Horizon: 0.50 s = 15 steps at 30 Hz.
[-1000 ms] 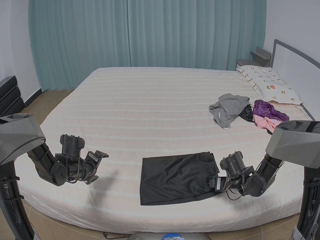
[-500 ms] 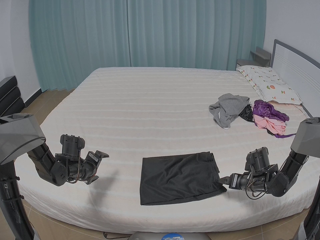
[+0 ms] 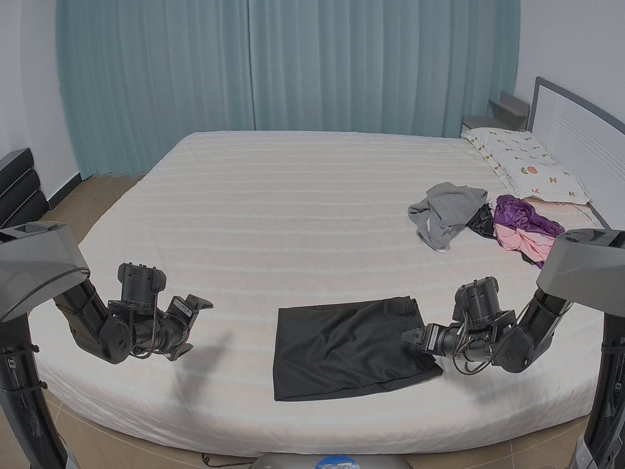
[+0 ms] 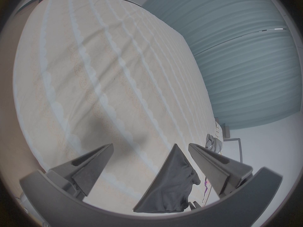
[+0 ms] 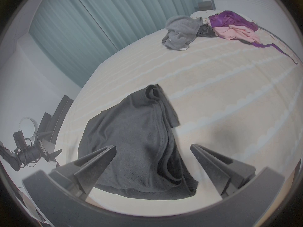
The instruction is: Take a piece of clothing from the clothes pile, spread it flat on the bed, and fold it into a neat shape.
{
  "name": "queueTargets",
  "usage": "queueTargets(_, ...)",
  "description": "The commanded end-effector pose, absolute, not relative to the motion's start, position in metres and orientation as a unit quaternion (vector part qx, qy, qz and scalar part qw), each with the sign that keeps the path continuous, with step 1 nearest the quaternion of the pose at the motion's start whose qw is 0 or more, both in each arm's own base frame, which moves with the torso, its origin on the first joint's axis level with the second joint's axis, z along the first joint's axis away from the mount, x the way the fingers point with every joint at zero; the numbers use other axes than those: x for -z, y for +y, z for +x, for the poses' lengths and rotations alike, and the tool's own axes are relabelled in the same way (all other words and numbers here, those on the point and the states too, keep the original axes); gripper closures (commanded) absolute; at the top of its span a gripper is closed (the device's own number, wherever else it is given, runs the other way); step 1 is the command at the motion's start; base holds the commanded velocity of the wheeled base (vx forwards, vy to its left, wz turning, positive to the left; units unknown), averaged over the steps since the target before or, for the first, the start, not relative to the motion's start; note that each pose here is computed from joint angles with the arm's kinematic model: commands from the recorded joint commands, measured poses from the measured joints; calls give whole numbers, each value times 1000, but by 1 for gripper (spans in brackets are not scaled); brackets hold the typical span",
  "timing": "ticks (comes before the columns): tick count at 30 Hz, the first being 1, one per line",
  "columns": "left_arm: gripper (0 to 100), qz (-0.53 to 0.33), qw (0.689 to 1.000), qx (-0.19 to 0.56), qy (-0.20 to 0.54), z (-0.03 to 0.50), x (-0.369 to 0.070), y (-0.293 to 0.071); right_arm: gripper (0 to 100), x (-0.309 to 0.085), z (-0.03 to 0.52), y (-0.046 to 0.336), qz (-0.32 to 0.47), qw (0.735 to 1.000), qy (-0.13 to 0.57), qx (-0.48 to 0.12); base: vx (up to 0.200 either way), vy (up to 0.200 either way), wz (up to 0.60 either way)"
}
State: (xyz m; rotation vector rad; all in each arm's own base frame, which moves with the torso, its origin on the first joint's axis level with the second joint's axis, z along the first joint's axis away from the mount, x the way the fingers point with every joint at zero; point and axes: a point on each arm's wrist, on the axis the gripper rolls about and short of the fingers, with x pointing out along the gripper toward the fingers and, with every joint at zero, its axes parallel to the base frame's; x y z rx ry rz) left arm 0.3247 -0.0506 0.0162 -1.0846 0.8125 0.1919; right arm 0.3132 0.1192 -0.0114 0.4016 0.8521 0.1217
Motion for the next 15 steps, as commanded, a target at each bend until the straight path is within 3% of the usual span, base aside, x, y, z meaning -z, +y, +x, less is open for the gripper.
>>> queueTargets(1, 0, -501, 774, -89, 376, 325, -15, -51, 0, 24, 316, 123, 189, 883, 426, -63, 0, 0, 0)
queueTargets(2, 0, -501, 775, -89, 376, 325, -16, -51, 100, 25, 314, 123, 186, 880, 432, -64, 0, 0, 0)
queueTargets(15, 0, -501, 774, -89, 376, 325, -15, -51, 100, 7, 297, 106, 178, 880, 438, -51, 0, 0, 0)
